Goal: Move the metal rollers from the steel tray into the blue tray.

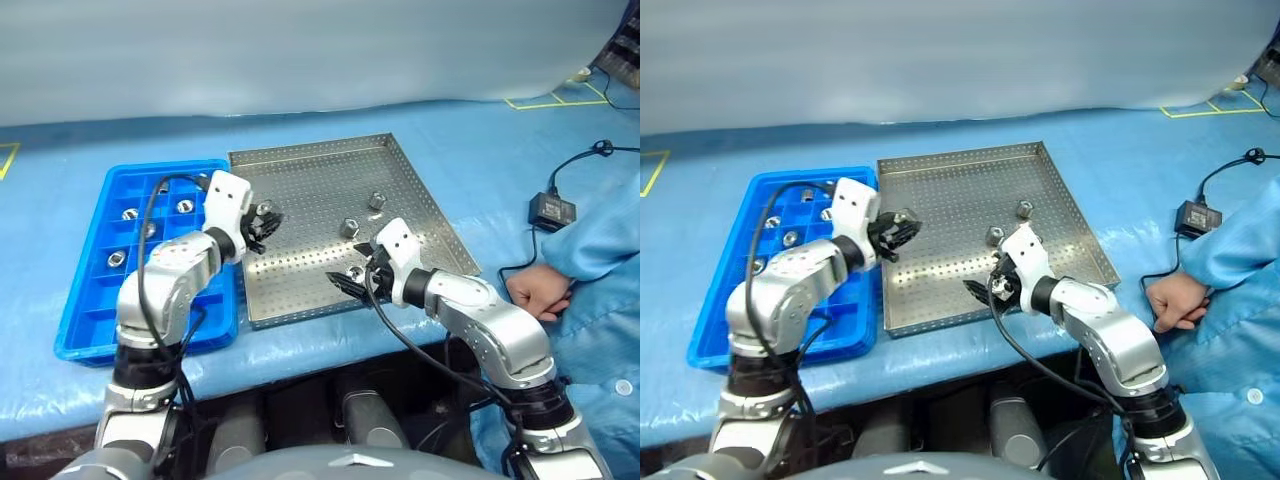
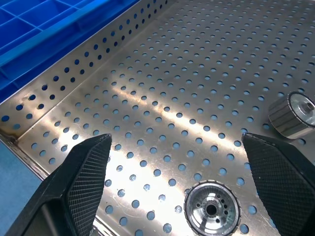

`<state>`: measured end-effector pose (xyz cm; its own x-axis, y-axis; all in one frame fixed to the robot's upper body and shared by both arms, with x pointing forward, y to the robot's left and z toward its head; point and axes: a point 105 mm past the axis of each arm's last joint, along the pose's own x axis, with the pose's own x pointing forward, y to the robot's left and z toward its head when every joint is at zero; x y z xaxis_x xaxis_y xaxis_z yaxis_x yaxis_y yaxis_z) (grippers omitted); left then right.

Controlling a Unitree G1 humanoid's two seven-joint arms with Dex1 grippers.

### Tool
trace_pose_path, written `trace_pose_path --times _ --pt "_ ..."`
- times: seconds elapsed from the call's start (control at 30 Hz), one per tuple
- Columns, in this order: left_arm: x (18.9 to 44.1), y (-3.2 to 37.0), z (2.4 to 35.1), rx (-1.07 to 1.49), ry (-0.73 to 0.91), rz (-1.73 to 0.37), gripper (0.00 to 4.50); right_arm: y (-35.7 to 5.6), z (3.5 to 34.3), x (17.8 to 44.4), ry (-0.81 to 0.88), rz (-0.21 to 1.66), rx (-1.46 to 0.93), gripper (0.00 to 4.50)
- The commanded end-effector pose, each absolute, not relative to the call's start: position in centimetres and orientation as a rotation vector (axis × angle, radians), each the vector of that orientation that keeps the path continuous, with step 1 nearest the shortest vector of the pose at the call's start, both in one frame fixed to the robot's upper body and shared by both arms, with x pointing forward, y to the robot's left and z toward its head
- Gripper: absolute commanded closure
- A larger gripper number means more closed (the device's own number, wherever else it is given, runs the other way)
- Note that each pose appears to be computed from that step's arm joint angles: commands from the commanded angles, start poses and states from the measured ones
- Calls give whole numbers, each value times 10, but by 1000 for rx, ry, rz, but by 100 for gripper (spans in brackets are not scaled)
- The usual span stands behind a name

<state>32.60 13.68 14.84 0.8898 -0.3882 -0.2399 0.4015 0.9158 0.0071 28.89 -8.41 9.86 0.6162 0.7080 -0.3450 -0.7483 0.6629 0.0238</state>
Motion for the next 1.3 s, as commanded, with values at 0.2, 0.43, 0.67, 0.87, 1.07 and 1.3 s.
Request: trace_pose_path --times 0.2,0.43,0.67,0.87,1.07,1.3 --pt "267 208 152 151 266 -42 262 -65 106 293 298 947 -148 0" --pt "231 243 132 139 381 154 262 -50 106 285 295 1051 -140 0" --pt "216 261 112 122 466 262 262 -49 104 282 311 1057 -149 0" --pt "218 273 103 117 485 320 227 -52 106 283 306 1037 -153 0" --pt "230 269 108 92 439 307 65 -56 107 285 300 1002 -165 0" --pt "265 211 135 -10 263 -24 65 -71 109 288 298 902 -214 0"
